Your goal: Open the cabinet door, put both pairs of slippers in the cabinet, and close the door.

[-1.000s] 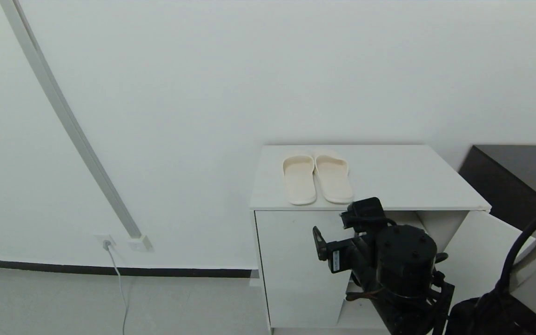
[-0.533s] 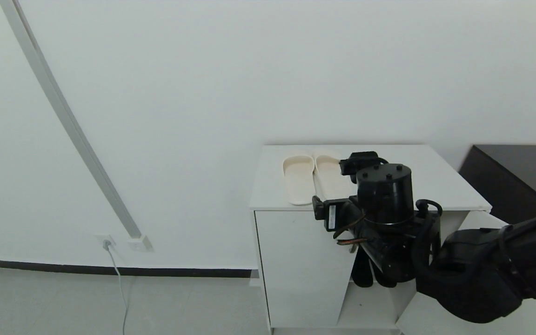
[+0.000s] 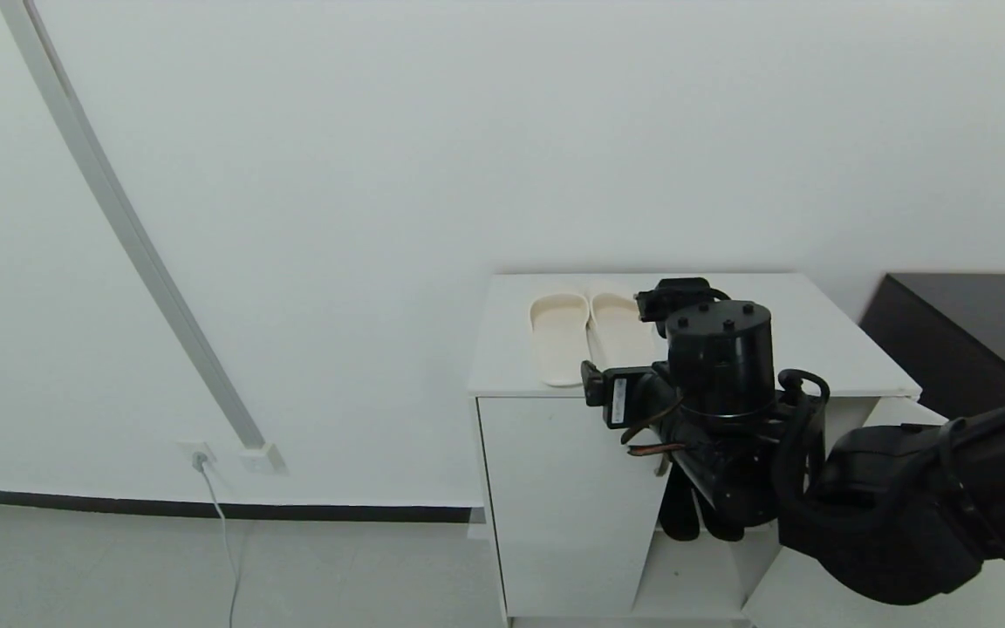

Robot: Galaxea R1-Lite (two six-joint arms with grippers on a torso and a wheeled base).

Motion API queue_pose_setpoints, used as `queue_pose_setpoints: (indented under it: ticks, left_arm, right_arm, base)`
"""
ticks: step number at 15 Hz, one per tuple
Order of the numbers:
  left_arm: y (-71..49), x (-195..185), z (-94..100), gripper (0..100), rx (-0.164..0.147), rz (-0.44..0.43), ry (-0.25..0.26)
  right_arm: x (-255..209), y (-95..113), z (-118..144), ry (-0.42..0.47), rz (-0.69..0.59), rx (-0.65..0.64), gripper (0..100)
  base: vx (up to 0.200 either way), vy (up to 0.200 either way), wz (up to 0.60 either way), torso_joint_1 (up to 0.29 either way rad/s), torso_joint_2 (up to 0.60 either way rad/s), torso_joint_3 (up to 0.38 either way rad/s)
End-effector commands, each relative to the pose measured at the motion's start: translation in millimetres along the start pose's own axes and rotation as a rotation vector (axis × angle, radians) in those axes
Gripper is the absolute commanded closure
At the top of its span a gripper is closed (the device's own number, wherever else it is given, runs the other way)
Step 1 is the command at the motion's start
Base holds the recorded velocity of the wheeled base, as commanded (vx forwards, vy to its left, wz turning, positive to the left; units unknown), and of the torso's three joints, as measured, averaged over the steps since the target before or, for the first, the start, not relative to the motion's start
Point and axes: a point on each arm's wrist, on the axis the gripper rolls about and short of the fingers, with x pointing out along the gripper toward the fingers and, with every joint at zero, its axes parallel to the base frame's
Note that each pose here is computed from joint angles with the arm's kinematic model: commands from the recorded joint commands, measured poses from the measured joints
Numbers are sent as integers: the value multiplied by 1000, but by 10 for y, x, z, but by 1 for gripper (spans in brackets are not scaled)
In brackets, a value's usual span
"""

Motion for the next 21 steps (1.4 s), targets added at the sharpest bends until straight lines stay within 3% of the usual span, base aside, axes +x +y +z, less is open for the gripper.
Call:
queue_pose_setpoints:
  ticks: [1,8,10,16,21]
  left_arm:
    - [0,1,0,100,-1,0,1]
    - [0,1,0,100,-1,-2,1]
    - [0,1,0,100,-1,-2,1]
    - [0,1,0,100,-1,0,1]
    - [0,1,0,100,-1,0,1]
  right_arm:
    - [3,4,-49,12,4,-10,0]
    - [272,104,-439,25,20,-24,0]
    - [390,117,-446,19,44,-25,0]
    - [891,51,-377,3,24,-20,0]
    - [1037,90,-391,12,18,-26,0]
  base:
    - [200,0,0,-12,-12,2]
    - [200,0,0,5,2,1]
    - [200,0,0,2,2,7]
    - [0,0,0,0,0,0]
    - [0,0,0,0,0,0]
